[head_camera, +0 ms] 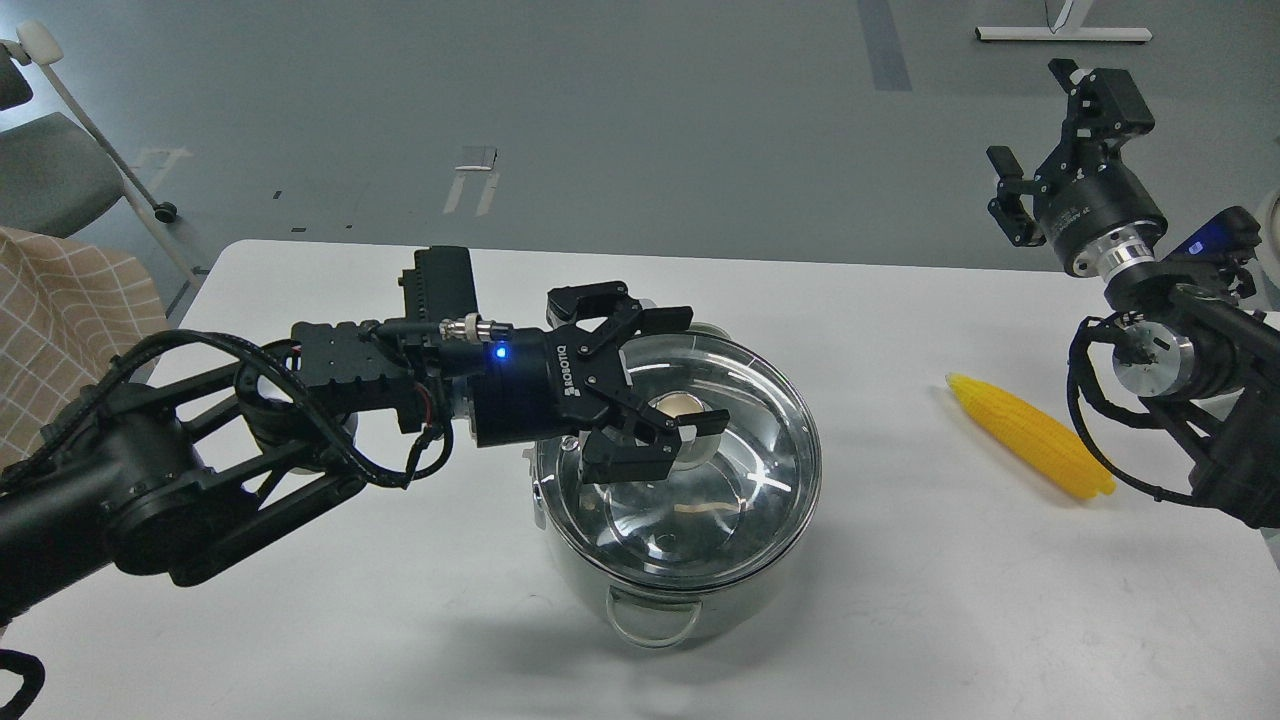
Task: Open pot and put corn in
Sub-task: 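Reach the left gripper over the pot to the gold lid knob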
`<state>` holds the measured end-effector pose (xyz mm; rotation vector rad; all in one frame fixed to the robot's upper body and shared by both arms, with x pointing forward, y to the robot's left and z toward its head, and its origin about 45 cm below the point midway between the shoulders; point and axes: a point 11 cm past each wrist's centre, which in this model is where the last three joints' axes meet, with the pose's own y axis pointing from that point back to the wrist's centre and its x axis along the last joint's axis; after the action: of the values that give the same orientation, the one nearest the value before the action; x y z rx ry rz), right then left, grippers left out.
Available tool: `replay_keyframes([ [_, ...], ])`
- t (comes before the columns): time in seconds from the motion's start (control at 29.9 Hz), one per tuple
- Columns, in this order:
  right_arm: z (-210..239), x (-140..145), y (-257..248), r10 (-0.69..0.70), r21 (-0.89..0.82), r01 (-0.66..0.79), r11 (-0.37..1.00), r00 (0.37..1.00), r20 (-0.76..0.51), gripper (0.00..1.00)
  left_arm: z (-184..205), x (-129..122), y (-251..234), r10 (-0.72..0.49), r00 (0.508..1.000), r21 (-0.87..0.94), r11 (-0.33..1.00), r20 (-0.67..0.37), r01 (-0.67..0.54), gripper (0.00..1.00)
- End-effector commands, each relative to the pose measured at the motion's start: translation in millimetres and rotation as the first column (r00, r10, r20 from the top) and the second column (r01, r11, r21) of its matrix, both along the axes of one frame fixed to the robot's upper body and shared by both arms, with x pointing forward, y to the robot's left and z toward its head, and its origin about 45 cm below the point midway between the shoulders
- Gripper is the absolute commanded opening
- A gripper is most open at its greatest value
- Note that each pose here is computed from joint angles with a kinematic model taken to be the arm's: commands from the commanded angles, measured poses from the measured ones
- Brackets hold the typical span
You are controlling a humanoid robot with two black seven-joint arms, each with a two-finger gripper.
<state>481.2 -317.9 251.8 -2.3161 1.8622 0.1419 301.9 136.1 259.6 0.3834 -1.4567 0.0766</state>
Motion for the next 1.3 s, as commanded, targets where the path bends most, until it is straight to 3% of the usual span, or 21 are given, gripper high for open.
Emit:
replay_keyframes([
  [0.0, 0, 0, -1, -0.002, 0.000, 0.002, 1.000, 1.000, -0.001, 1.00, -12, -5, 2, 0.004, 0.999, 0.009, 1.000, -0.033, -0.004, 0.97],
  [0.53, 0, 0, 0, 0.000, 0.003, 0.000, 1.000, 1.000, 0.001, 1.00, -32, 3, 7, 0.061, 0.995, 0.006, 0.998, -0.081, -0.060, 0.97],
  [1.17, 2, -1, -4, -0.006, -0.002, 0.006, 1.000, 1.000, 0.003, 1.00, -43, -5, 10, 0.072, 0.992, -0.015, 0.997, -0.105, -0.074, 0.92],
  [1.24, 2, 0, -3, -0.006, 0.000, 0.006, 1.000, 1.000, 0.003, 1.00, -44, -5, 10, 0.073, 0.992, -0.015, 0.997, -0.105, -0.075, 0.87],
  [1.27, 1, 0, -3, -0.005, -0.001, 0.005, 1.000, 1.000, 0.002, 1.00, -44, -5, 10, 0.073, 0.992, -0.015, 0.997, -0.105, -0.075, 0.79],
])
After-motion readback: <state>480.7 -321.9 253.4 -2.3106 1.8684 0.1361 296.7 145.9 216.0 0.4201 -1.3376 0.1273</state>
